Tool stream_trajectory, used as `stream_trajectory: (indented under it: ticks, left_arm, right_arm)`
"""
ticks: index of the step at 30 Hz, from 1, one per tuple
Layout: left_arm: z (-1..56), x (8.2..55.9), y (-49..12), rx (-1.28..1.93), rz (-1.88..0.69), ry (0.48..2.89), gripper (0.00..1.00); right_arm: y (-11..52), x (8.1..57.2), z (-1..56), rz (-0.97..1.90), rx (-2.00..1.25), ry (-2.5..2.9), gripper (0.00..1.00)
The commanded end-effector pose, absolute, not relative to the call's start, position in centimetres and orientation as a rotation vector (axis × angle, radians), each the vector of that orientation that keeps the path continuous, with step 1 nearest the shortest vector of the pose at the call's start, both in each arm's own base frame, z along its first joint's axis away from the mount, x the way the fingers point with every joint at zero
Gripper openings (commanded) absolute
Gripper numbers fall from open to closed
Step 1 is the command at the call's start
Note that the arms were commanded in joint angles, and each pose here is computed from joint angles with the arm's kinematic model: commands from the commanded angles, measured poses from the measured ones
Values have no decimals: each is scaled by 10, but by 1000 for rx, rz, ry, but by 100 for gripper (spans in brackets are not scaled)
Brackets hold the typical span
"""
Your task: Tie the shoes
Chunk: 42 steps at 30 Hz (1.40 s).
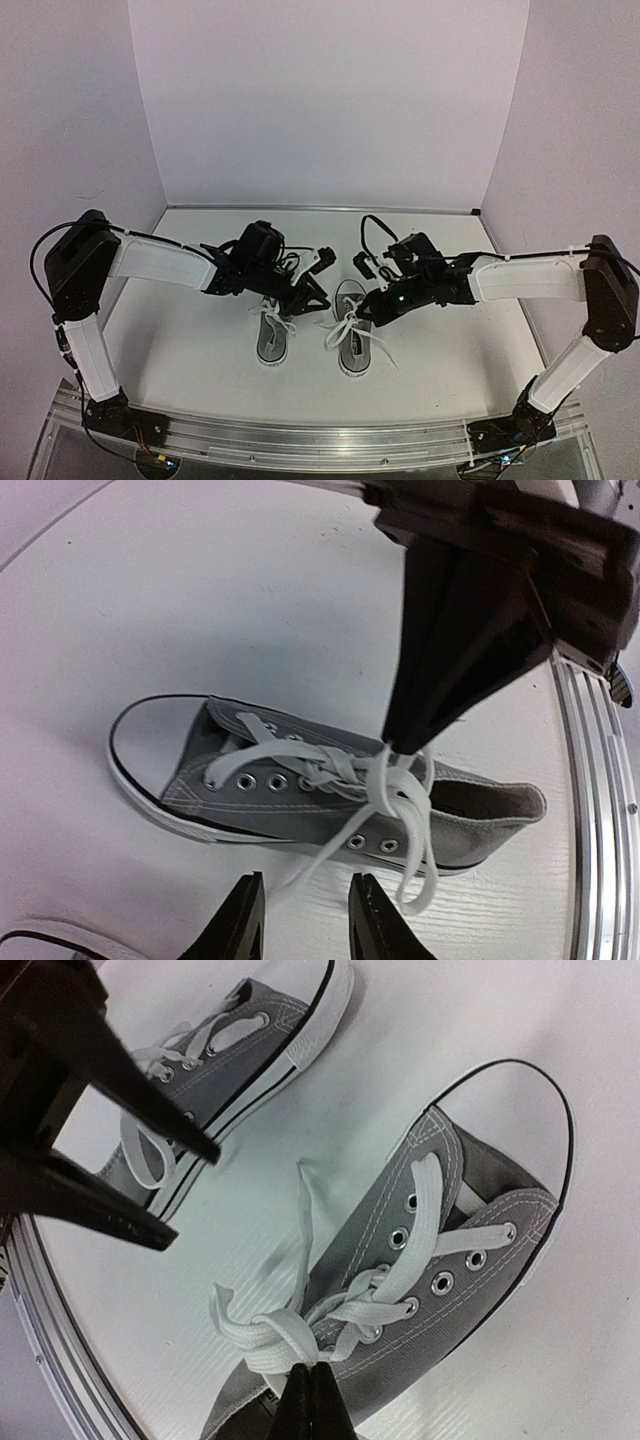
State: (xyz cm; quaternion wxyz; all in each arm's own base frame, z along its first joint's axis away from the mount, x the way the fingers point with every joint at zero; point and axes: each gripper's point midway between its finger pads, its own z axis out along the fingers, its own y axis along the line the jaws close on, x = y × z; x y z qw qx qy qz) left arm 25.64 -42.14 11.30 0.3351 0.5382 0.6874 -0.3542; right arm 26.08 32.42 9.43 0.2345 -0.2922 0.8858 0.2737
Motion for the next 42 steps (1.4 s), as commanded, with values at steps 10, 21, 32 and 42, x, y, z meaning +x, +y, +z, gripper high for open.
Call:
stream_trajectory:
  ticks: [10, 21, 32, 42]
  left_arm:
    - [166, 225, -450, 1535, -749, 1431, 30]
    - [137, 199, -472, 1796, -439, 1265, 26]
    - [119, 199, -486, 1895, -283, 1199, 20]
    - [102, 207, -491, 1931, -214, 1224, 19]
  right_arm:
    - [333, 267, 108, 786, -781, 2365, 0]
    - [334, 266, 105, 806, -750, 2390, 0]
    - [338, 267, 93, 817, -743, 2431, 0]
    - [339, 267, 92, 817, -742, 2435, 0]
